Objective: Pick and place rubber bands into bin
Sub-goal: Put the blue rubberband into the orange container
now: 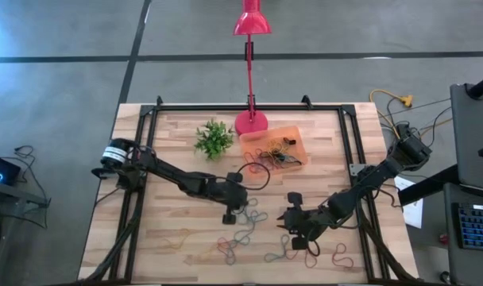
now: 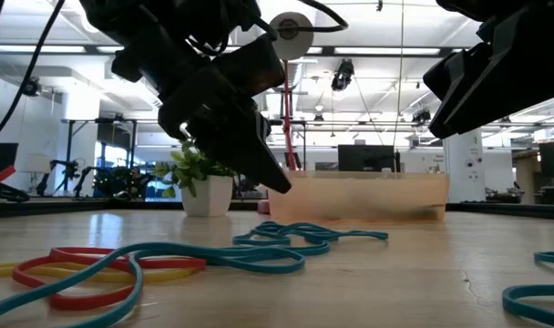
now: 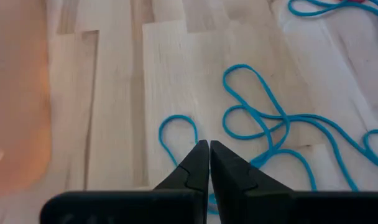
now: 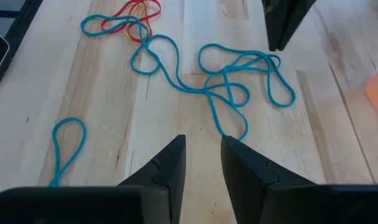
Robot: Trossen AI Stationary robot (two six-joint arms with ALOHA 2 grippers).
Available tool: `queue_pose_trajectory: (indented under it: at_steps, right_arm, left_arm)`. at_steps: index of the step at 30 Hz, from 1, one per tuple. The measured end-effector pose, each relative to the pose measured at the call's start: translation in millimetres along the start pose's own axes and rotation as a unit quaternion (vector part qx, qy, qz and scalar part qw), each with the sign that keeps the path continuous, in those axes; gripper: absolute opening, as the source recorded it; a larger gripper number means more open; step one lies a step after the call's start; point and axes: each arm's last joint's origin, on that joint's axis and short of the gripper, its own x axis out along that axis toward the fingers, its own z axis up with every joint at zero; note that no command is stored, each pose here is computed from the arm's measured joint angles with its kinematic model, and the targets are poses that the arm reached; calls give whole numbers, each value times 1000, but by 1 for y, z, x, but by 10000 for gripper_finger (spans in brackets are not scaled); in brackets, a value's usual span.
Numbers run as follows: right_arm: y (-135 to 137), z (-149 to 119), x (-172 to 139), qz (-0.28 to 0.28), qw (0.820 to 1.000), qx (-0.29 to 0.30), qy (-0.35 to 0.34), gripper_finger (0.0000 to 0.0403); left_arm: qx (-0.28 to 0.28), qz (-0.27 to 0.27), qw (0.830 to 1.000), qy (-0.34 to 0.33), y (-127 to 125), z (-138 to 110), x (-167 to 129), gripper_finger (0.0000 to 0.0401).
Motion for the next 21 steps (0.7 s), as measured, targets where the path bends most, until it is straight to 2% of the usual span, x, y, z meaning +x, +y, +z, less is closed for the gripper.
queue_pose_trajectory:
  at_steps: [11, 16, 21]
  right_arm:
    - [0, 0, 0, -1, 1000, 0, -1, 82]
    - [0, 0, 0, -1, 1000, 0, -1, 88]
    - [0, 0, 0, -1, 1000, 0, 0, 93]
  left_arm:
    - [-1, -39, 999, 2, -2, -1, 0, 5]
    - [0, -75, 997, -22, -6, 4, 0, 45]
    - [-6, -83, 996, -13, -12, -2, 8, 97]
